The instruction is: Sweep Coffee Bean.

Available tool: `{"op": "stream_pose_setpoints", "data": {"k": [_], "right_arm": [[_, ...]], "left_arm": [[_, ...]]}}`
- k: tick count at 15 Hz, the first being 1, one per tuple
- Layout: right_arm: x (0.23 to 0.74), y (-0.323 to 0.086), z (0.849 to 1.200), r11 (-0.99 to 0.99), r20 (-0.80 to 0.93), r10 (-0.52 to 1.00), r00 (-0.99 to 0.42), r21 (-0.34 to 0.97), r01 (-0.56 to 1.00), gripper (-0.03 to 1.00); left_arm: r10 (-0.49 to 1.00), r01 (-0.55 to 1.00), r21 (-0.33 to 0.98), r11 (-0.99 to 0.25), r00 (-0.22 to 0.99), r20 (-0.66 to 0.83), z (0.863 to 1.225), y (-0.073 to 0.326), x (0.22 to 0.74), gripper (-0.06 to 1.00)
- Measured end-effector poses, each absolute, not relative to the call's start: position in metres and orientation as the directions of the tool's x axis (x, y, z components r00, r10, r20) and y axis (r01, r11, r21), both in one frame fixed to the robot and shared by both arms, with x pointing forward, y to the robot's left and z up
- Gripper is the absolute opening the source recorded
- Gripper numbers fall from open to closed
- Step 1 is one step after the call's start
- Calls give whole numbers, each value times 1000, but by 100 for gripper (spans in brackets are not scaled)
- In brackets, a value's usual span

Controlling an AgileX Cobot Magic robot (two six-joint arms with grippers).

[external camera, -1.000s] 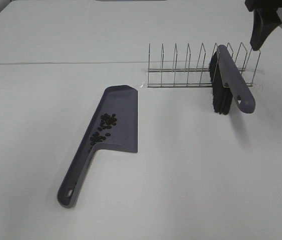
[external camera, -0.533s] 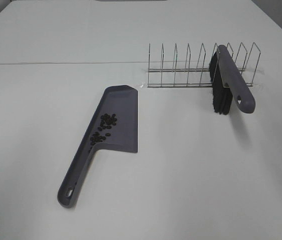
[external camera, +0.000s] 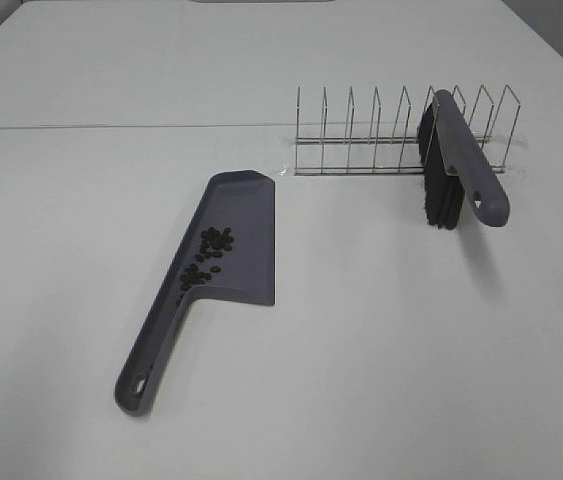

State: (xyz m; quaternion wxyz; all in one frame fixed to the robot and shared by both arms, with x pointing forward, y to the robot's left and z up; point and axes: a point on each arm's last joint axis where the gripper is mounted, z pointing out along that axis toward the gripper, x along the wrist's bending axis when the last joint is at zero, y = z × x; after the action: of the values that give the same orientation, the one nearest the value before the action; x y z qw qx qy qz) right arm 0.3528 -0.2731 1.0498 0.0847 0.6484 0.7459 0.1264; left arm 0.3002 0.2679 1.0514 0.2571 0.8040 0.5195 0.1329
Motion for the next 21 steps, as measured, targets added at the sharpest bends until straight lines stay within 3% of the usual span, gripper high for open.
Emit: {"op": "stream_pose_setpoints", "data": {"k": [5,10,21], "right_arm": [[292,-289,1054,115,15,989,-150,569,814,76],[247,-301,1056,82,2,989,-150,827,557,76],[245,-298,1052,104,-1,981,-194,848,520,76]], "left_arm": [[872,748,538,-389,488,-48,1045,265,299,66],[847,715,568,-408,529,-58,1038,261,301,66],[838,707,571,-418,543,-59,1038,260,300,66]]}}
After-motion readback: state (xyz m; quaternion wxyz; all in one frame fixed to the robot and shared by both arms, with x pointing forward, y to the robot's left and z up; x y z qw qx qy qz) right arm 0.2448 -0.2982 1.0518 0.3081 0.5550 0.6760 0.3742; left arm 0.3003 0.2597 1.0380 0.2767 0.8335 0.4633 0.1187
